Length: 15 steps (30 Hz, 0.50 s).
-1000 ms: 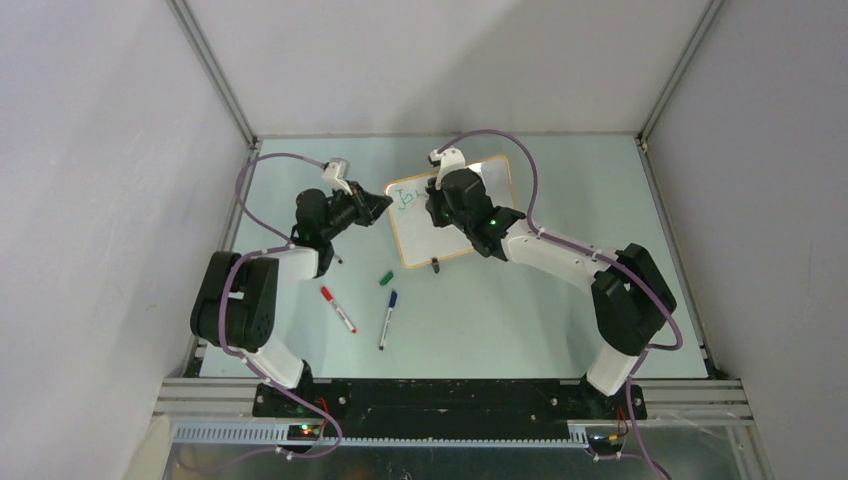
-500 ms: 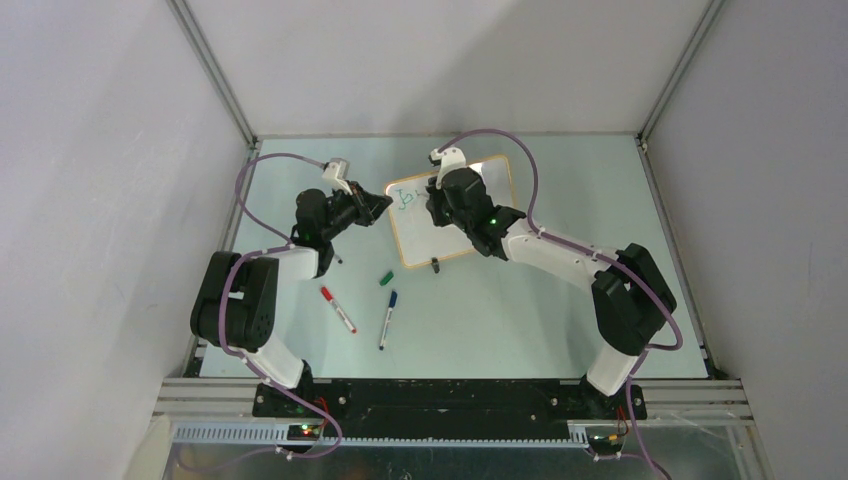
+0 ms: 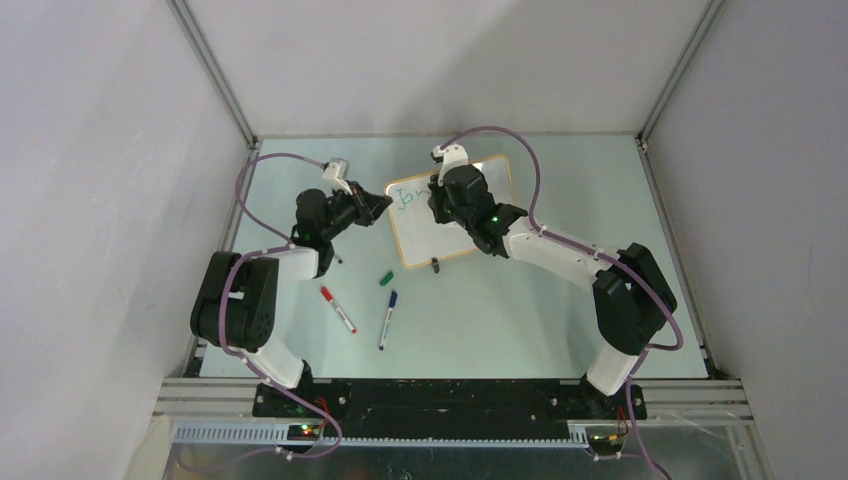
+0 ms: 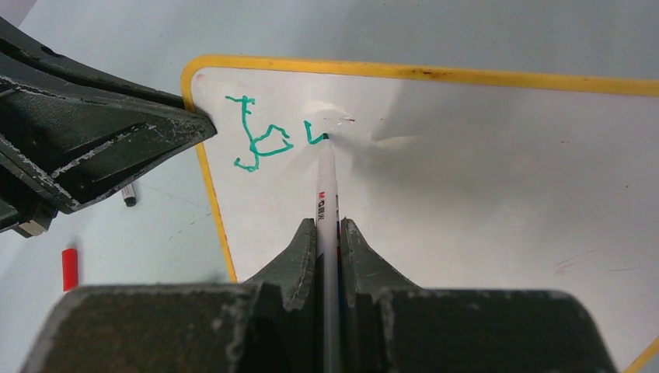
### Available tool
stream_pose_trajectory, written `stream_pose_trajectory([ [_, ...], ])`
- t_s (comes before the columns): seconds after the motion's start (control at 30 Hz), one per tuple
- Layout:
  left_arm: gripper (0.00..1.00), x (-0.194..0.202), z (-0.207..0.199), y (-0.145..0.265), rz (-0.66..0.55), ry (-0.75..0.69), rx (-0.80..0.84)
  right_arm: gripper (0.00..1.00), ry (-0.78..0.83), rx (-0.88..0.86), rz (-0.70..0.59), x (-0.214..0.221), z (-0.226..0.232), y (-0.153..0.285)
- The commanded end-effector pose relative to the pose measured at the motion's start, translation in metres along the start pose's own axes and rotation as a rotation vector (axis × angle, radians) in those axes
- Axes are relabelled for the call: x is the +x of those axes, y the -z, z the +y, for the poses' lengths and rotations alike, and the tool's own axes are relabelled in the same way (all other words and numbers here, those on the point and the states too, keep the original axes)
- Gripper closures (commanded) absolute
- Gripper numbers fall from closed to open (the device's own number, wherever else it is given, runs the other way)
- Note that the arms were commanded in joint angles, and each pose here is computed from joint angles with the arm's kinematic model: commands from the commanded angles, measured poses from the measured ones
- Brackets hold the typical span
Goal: Write a sentence on the whiteboard
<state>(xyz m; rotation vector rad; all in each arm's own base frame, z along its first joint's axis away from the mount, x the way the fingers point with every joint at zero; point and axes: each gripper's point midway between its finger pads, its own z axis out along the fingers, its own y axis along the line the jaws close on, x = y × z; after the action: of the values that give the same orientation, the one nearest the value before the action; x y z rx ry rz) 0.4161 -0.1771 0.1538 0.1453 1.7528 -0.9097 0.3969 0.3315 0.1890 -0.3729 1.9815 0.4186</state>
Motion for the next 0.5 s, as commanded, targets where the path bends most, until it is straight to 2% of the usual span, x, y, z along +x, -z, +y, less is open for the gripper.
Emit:
stream_pose_trajectory([
  [0.0,1.0,-0.0134,-0.0078,0.0016,-0.039,-0.072,0.014,1.0,-0.019,0.031,-0.049,-0.0251,-0.0085,0.0006],
  [0.47,1.0,-0.0132,-0.0071,0.0021,-0.039,-0.072,0.012,1.0,-0.014,0.017,-0.045,-0.0282,-0.0042,-0.0016],
])
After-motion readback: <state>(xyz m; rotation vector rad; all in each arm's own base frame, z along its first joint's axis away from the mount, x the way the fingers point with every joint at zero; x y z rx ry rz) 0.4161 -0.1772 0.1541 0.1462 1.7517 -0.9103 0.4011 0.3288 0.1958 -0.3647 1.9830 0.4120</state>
